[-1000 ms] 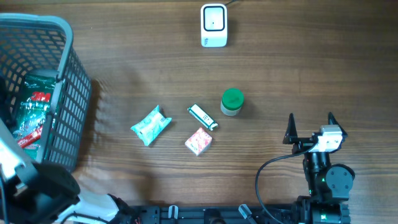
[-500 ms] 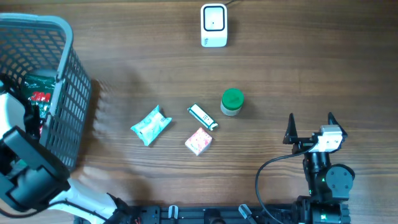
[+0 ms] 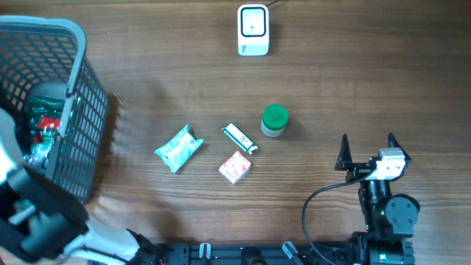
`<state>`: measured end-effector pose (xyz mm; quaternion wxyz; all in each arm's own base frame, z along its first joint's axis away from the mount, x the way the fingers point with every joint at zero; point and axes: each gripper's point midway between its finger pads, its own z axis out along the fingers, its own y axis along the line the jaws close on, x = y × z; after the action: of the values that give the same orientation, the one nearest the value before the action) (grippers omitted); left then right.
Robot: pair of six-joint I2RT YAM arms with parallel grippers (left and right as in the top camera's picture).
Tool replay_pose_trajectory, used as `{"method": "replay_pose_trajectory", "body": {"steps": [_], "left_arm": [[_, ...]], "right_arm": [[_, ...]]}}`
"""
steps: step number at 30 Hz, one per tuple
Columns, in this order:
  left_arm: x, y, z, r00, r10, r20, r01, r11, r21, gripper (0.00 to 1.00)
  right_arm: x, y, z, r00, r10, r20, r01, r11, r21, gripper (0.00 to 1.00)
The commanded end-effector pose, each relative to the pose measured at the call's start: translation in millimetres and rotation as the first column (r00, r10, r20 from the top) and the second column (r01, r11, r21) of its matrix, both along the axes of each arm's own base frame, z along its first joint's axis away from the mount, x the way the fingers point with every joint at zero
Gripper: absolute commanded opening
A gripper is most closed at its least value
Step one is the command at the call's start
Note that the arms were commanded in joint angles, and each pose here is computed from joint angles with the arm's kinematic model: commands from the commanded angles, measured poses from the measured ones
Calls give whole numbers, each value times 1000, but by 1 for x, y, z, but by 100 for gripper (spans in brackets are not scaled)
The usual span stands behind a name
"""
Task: Scan the item barcode
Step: 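Take the red Nescafe stick from the basket, lay it on the table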
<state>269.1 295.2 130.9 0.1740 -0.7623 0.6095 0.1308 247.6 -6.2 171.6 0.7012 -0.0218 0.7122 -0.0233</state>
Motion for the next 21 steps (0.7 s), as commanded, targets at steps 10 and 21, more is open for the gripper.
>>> {"method": "replay_pose_trajectory", "body": {"steps": [10,21], "left_arm": [[58,-337,134,538,-789,296,782,599,174,4],[46,-468,-63,466,-884,28,881,461,-107,68]], "right_arm": [[0,-1,2,1000,-6,9,6,1000,12,100],[0,-1,2,1000,-6,9,6,1000,12,100]]}}
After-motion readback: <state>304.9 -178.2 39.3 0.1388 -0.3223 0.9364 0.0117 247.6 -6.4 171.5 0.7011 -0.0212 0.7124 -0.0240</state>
